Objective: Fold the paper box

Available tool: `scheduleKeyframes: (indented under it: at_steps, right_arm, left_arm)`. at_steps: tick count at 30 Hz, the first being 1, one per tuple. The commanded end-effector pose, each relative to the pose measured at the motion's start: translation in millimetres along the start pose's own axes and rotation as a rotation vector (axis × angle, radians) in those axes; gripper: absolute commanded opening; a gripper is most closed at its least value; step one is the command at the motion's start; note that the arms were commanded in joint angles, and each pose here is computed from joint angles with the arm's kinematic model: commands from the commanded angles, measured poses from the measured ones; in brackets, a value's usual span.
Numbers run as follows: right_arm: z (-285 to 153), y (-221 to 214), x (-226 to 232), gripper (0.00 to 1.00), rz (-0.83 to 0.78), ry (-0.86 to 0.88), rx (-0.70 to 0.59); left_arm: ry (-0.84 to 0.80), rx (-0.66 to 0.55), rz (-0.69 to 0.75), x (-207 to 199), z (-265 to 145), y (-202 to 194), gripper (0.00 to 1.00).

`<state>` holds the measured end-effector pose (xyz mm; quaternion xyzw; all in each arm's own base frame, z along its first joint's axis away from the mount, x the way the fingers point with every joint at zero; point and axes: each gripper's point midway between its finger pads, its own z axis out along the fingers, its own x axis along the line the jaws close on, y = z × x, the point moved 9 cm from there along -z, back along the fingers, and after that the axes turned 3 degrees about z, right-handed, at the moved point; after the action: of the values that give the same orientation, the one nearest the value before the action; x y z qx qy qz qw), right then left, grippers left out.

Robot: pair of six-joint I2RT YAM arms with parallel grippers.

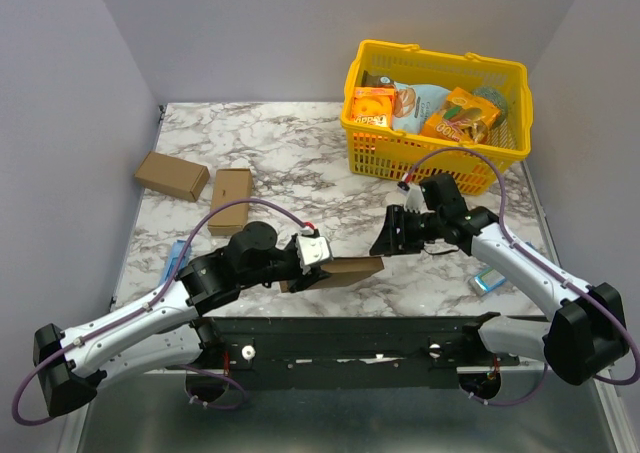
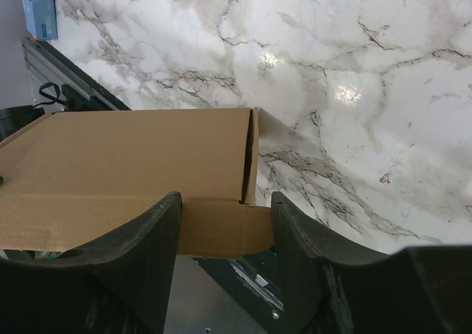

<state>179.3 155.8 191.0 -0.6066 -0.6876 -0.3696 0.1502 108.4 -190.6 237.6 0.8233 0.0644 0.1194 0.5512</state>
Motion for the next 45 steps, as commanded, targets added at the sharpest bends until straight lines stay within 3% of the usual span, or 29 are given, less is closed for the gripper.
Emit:
scheduleKeyframes:
  at_steps: [1,30,45]
  right_arm:
    - [-3.6,-7.3,-3.6,0.6,0.017,-0.03,0.054]
    - [-11.7,-35.3,4.5,0.61,0.185,0.075,0.278]
    - [-31.5,-56.9,1.8,0.56,0.211,0.01,0.453]
  left_arm:
    - [0.041,0.029,0.011,2.3,-1.0,-4.9,0.15]
    - [0.061,0.071,0.069,-5.9,3.0,-7.4,0.16]
    - [0.117,0.128,0.144,-12.6,3.0,-10.9,0.15]
